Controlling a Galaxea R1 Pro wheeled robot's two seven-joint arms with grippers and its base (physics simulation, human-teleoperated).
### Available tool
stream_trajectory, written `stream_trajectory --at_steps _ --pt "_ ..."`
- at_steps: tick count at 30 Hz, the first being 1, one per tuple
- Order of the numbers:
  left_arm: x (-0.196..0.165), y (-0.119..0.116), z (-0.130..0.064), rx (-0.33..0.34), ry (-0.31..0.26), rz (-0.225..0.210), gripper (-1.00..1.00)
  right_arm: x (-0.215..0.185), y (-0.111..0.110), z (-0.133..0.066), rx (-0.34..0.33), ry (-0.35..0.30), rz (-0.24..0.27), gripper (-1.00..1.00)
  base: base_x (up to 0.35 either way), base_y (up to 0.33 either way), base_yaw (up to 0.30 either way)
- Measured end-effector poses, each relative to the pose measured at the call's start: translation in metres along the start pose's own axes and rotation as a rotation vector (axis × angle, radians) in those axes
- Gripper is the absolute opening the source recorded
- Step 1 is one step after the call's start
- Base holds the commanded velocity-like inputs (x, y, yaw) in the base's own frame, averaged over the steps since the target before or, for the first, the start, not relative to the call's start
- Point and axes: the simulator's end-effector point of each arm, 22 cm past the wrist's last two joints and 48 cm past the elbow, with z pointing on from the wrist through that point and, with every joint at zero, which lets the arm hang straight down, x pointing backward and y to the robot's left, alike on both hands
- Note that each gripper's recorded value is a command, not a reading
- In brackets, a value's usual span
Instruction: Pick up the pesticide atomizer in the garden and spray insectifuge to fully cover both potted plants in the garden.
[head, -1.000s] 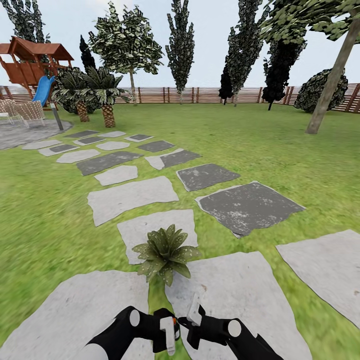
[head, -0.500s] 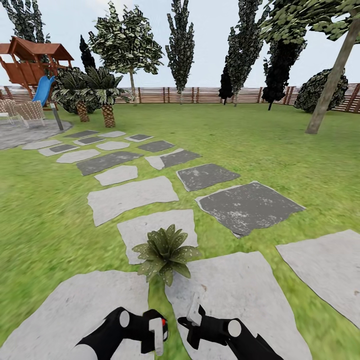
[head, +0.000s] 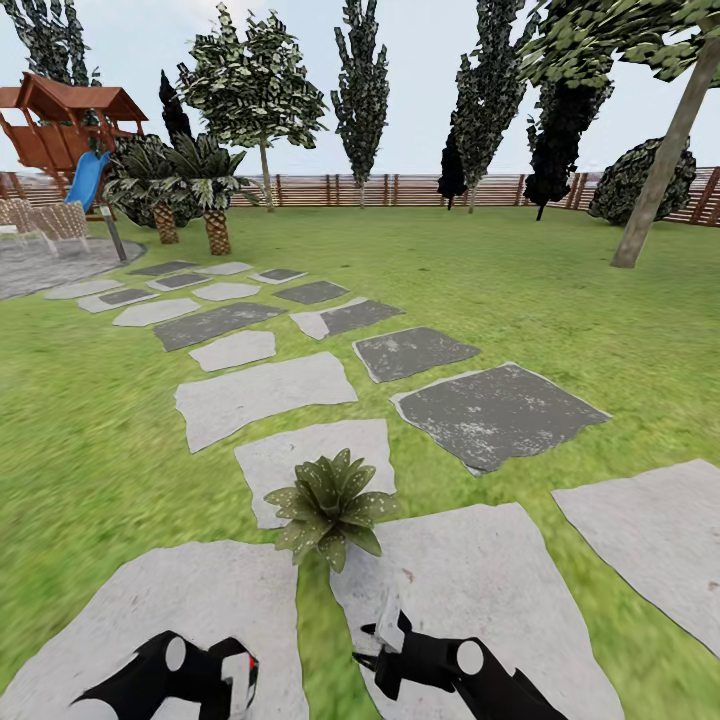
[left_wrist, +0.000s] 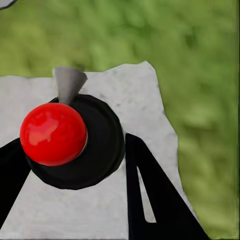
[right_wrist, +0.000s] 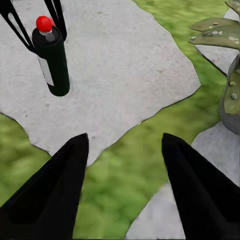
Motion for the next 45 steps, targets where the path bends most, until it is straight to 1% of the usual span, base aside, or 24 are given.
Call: stream_trajectory --at_steps 3,5,7,9,10,12,13,14,16,17,19,20,21,23,25,27,28,29,31,32,34,35,43,45 --pt "0.03 0.0 -0.008 -0.008 0.032 -0.014 -1.0 0.003 -0.001 -0.002 0.002 0.005 0.001 1.0 0.0 0.0 0.0" --pt "0.038 -0.002 -0.009 -0.014 0.027 -0.02 -1.0 0.006 -0.003 -0.003 0.007 0.009 0.002 1.0 0.0 0.0 0.0" --pt "0.041 0.0 -0.009 -0.041 0.011 -0.05 -1.0 0.009 -0.008 -0.006 0.023 0.015 0.002 1.0 0.0 0.0 0.0" --pt "0.04 0.004 -0.008 -0.077 -0.01 -0.09 -1.0 0.017 -0.022 -0.011 0.074 0.029 0.0 1.0 0.0 0.0 0.0" --pt "0.037 0.01 -0.007 -0.114 -0.033 -0.129 -1.0 0.027 -0.036 -0.018 0.132 0.048 0.003 1.0 0.0 0.0 0.0" --pt "0.03 0.021 -0.007 -0.173 -0.073 -0.199 -1.0 0.047 -0.051 -0.026 0.212 0.085 0.021 1.0 0.0 0.0 0.0" --pt "0.027 0.03 -0.008 -0.222 -0.106 -0.269 -1.0 0.066 -0.056 -0.031 0.264 0.122 0.039 1.0 0.0 0.0 0.0" --pt "0.027 0.035 -0.009 -0.254 -0.128 -0.325 -1.0 0.08 -0.058 -0.036 0.295 0.148 0.053 1.0 0.0 0.0 0.0" --pt "0.029 0.044 -0.011 -0.319 -0.172 -0.456 -1.0 0.101 -0.063 -0.044 0.354 0.19 0.071 1.0 0.0 0.0 0.0" --pt "0.034 0.048 -0.013 -0.363 -0.197 -0.557 -1.0 0.109 -0.07 -0.05 0.399 0.208 0.075 1.0 0.0 0.0 0.0" --pt "0.042 0.046 -0.013 -0.4 -0.22 -0.668 -1.0 0.115 -0.082 -0.059 0.47 0.223 0.072 1.0 0.0 0.0 0.0" --pt "0.046 0.043 -0.013 -0.412 -0.231 -0.707 -1.0 0.12 -0.088 -0.064 0.506 0.233 0.074 1.0 0.0 0.0 0.0" --pt "0.05 0.036 -0.012 -0.425 -0.245 -0.744 -1.0 0.132 -0.091 -0.073 0.553 0.26 0.085 1.0 0.0 0.0 0.0" --pt "0.058 0.028 -0.012 -0.454 -0.257 -0.78 -1.0 0.157 -0.087 -0.085 0.603 0.314 0.122 1.0 0.0 0.0 0.0" --pt "0.07 0.027 -0.015 -0.513 -0.249 -0.819 -1.0 0.186 -0.079 -0.102 0.664 0.375 0.178 1.0 0.0 0.0 0.0" --pt "0.083 0.031 -0.019 -0.591 -0.225 -0.858 -1.0 0.208 -0.075 -0.121 0.745 0.402 0.27 1.0 0.0 0.0 0.0" --pt "0.087 0.032 -0.02 -0.62 -0.216 -0.87 -1.0 0.214 -0.076 -0.128 0.785 0.396 0.316 1.0 0.0 0.0 0.0" --pt "0.088 0.032 -0.02 -0.647 -0.207 -0.884 -1.0 0.218 -0.079 -0.138 0.845 0.37 0.382 1.0 0.0 0.0 0.0" --pt "0.087 0.029 -0.016 -0.668 -0.194 -0.905 -1.0 0.221 -0.086 -0.15 0.916 0.327 0.449 1.0 0.0 0.0 0.0" --pt "0.088 0.025 -0.014 -0.679 -0.184 -0.922 -1.0 0.221 -0.087 -0.154 0.941 0.31 0.469 1.0 0.0 0.0 0.0" --pt "0.098 0.016 -0.011 -0.716 -0.149 -0.981 -1.0 0.222 -0.089 -0.16 0.975 0.285 0.496 1.0 0.0 0.0 0.0" --pt "0.105 0.011 -0.012 -0.736 -0.13 -1.017 -1.0 0.225 -0.084 -0.161 0.98 0.283 0.506 1.0 0.0 0.0 0.0" --pt "0.101 0.007 -0.008 -0.721 -0.131 -1.025 -1.0 0.222 -0.083 -0.158 0.986 0.269 0.517 1.0 0.0 0.0 0.0" --pt "0.1 0.008 -0.008 -0.726 -0.138 -1.038 -1.0 0.224 -0.083 -0.161 0.996 0.269 0.527 1.0 0.0 0.0 0.0"
